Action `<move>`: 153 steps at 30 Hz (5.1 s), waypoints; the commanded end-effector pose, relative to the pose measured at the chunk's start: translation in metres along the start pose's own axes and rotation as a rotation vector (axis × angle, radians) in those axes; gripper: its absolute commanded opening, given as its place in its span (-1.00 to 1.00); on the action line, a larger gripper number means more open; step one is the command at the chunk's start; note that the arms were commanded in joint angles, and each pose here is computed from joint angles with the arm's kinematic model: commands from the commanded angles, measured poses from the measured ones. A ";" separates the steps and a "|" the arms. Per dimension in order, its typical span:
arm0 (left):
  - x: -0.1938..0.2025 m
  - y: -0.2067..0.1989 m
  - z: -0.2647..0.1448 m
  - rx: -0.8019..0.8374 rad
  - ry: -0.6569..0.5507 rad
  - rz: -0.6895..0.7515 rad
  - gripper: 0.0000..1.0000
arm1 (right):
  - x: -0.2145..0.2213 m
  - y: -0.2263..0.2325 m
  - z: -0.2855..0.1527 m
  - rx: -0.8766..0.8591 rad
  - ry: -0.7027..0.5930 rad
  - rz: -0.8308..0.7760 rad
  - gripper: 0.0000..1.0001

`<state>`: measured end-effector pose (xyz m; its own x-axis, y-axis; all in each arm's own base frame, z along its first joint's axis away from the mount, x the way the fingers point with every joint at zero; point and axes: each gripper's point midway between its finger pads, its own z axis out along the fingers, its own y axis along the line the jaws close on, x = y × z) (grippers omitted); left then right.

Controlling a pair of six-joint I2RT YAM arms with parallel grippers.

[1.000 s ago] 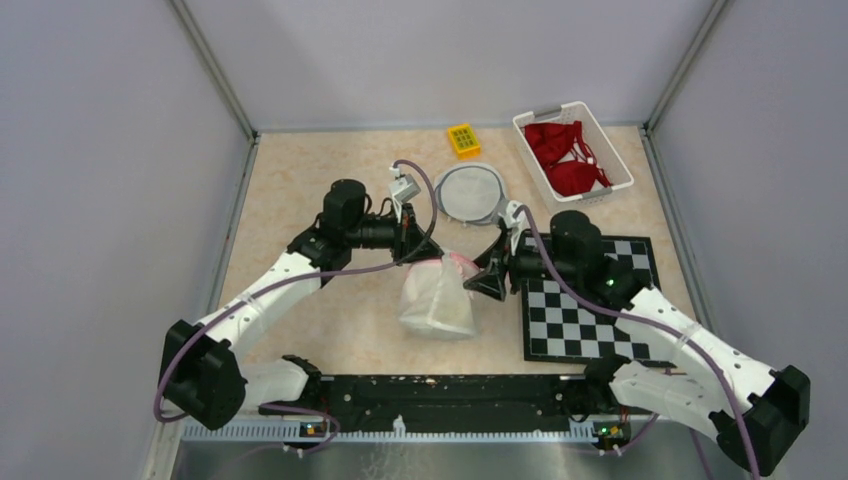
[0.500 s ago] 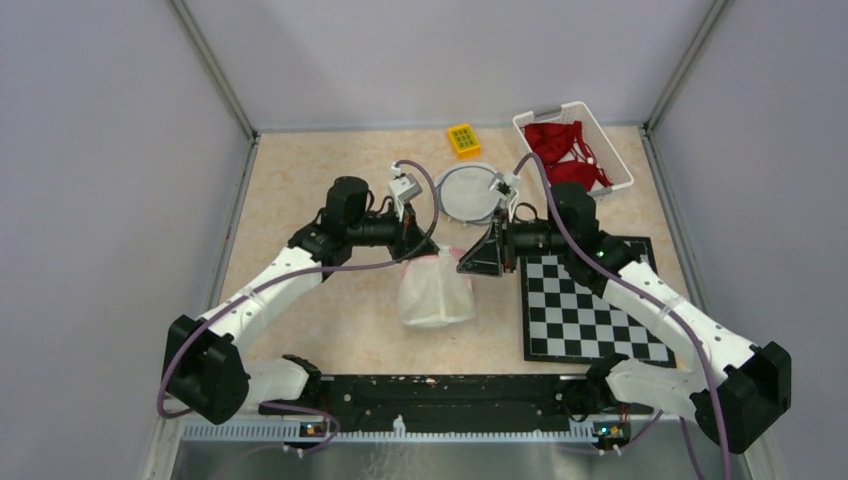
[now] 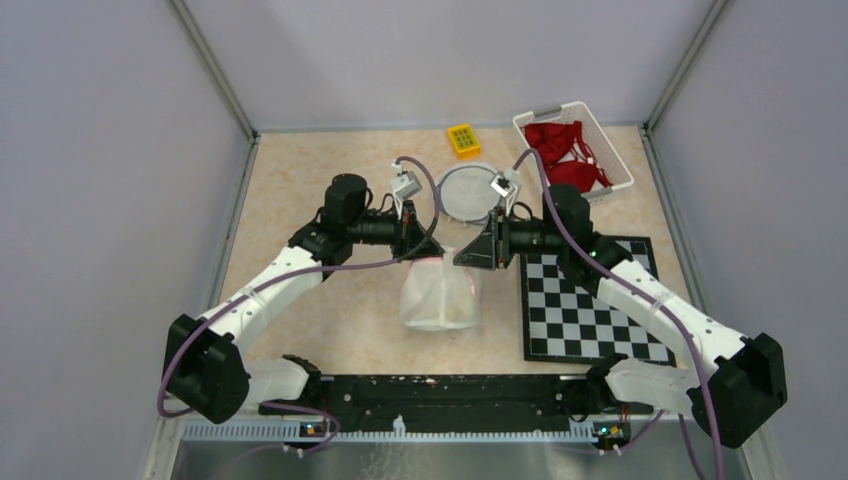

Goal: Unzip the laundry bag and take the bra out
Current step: Unzip the laundry bag at the center of the board.

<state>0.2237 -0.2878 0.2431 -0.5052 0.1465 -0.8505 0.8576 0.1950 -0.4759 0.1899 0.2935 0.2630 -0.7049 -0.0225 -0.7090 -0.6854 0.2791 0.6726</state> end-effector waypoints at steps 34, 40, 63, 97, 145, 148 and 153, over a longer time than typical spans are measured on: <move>-0.018 -0.022 -0.005 0.088 -0.048 0.093 -1.00 | -0.031 -0.003 -0.010 0.022 -0.074 0.001 -0.45; -0.018 -0.019 -0.003 0.085 -0.046 0.085 -1.00 | -0.031 -0.002 -0.008 0.004 -0.076 0.000 -0.45; -0.020 -0.035 0.005 0.154 -0.024 0.098 -1.00 | -0.031 -0.009 0.003 0.003 -0.085 0.038 -0.85; -0.007 -0.003 -0.005 0.044 -0.010 0.059 -1.00 | -0.033 -0.005 -0.014 -0.008 -0.080 -0.001 -0.36; -0.020 -0.027 -0.001 0.146 -0.034 0.037 -1.00 | 0.005 -0.026 0.006 0.036 0.029 0.101 -0.48; -0.021 -0.030 -0.002 0.165 -0.037 0.031 -1.00 | 0.007 -0.026 0.005 0.030 0.033 0.103 -0.53; -0.021 -0.034 -0.004 0.197 -0.049 0.027 -1.00 | 0.008 -0.024 0.001 -0.008 0.033 0.123 -0.56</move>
<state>0.2105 -0.2903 0.2504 -0.5537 0.1467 -0.8197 0.8327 0.1064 -0.5434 0.2034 0.2898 0.2489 -0.7722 -0.0082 -0.6353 -0.6097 0.2907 0.7374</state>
